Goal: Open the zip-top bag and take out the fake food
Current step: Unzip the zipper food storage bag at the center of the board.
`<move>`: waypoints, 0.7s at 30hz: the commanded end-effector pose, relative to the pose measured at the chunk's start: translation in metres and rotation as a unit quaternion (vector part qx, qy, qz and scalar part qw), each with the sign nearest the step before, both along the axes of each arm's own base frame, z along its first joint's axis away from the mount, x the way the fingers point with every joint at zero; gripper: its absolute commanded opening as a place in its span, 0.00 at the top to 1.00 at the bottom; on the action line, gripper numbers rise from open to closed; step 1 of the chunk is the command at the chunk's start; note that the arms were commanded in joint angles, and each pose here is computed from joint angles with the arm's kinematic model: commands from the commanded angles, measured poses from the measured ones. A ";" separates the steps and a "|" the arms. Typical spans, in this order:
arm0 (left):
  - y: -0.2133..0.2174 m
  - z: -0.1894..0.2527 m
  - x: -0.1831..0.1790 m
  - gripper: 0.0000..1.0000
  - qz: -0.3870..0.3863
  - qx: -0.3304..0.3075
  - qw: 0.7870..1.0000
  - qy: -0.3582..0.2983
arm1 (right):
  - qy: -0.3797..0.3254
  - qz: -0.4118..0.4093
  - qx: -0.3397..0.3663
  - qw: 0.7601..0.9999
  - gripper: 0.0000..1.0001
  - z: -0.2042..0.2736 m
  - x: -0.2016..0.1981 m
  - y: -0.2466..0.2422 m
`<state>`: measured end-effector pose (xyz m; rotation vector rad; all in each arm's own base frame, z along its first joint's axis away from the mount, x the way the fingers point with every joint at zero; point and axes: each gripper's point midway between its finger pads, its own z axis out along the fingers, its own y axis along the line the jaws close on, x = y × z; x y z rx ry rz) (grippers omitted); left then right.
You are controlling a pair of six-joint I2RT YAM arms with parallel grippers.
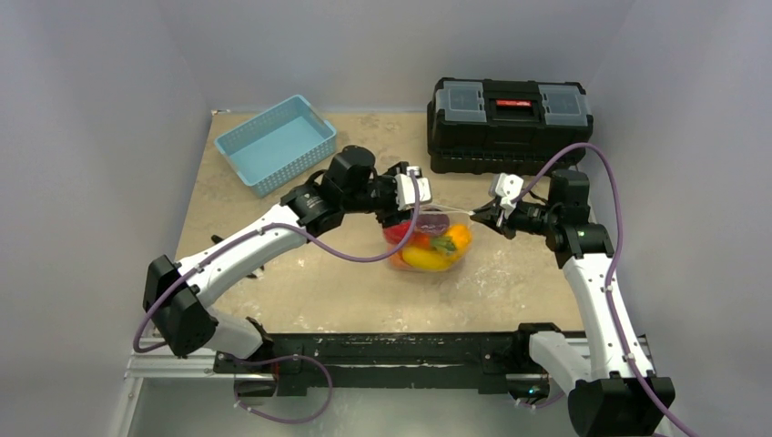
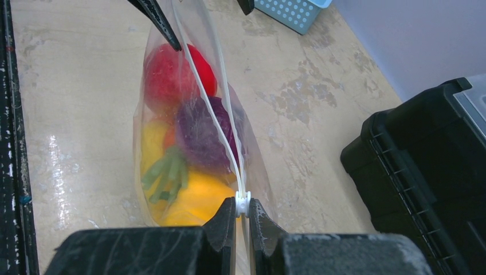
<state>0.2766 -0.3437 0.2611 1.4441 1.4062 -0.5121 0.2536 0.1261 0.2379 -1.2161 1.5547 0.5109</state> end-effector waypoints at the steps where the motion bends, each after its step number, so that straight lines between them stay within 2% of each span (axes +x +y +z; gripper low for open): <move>1: -0.006 0.012 -0.001 0.45 -0.026 -0.002 1.000 -0.007 | -0.005 0.009 0.004 1.000 1.00 0.002 -0.003 0.002; 6: -0.006 0.001 -0.004 0.61 -0.034 0.014 0.999 0.007 | -0.005 0.011 0.006 1.000 1.00 0.002 -0.004 0.002; 9: -0.005 -0.004 -0.002 0.64 -0.033 0.022 0.999 0.013 | -0.006 0.013 0.007 1.000 1.00 0.003 -0.004 0.003; 10: -0.005 -0.004 -0.002 0.69 -0.033 0.025 0.999 0.014 | -0.006 0.013 0.008 1.000 1.00 0.003 -0.004 0.003; 12: -0.004 -0.003 0.000 0.93 -0.027 0.026 0.999 0.012 | -0.007 0.014 0.008 1.000 1.00 0.004 -0.004 0.003; 13: -0.004 -0.003 0.001 1.00 -0.024 0.026 0.999 0.012 | -0.007 0.014 0.008 1.000 1.00 0.004 -0.004 0.003; 21: 0.012 0.004 0.007 1.00 0.009 0.021 1.000 -0.006 | -0.010 -0.005 -0.002 1.000 1.00 0.004 0.003 -0.002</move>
